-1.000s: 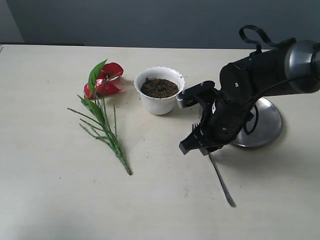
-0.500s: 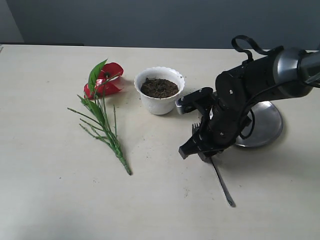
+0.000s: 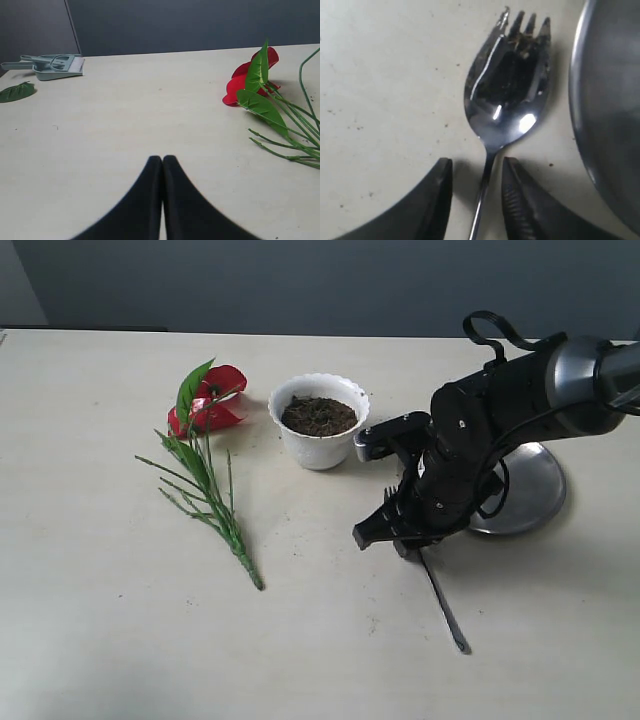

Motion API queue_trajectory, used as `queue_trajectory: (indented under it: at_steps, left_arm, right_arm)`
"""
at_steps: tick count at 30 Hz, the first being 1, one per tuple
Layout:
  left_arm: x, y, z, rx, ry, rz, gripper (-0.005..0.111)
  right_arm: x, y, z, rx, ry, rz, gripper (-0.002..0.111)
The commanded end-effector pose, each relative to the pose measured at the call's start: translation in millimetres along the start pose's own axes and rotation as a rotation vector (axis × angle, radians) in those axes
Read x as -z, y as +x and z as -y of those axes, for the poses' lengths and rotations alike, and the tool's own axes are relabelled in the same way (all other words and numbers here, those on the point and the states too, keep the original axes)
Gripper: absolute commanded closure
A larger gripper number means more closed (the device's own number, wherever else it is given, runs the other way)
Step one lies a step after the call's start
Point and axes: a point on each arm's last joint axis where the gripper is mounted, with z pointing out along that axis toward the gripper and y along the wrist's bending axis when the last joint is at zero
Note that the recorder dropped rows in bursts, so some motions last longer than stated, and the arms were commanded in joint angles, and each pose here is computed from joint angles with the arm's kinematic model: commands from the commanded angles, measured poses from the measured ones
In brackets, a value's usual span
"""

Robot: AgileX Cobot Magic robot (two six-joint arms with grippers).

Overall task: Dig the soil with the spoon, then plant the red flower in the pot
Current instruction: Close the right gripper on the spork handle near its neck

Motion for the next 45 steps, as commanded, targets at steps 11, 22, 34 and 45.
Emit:
queue_trajectory:
  at_steps: [11, 22, 34, 45]
  left_arm:
    - [-0.1, 0.9, -0.1, -0.006, -0.002, 0.007, 0.106]
    - [-0.1, 0.9, -0.1, -0.006, -0.002, 0.007, 0.106]
    - [-0.1, 0.9, -0.1, -0.006, -0.002, 0.007, 0.106]
    - [-0.1, 0.9, -0.1, -0.006, -0.002, 0.007, 0.106]
  right_arm:
    - [1.5, -2.1, 3.0, -0.034, 0.035, 0.010, 0.075]
    - [1.4, -1.9, 2.8, -0.038, 0.033, 0.008, 0.075]
    - [-3.9, -1.2, 2.9, -0.038, 0.034, -0.004, 0.075]
    - [-4.1, -1.8, 2.0, -0.050, 0.025, 0.002, 0.075]
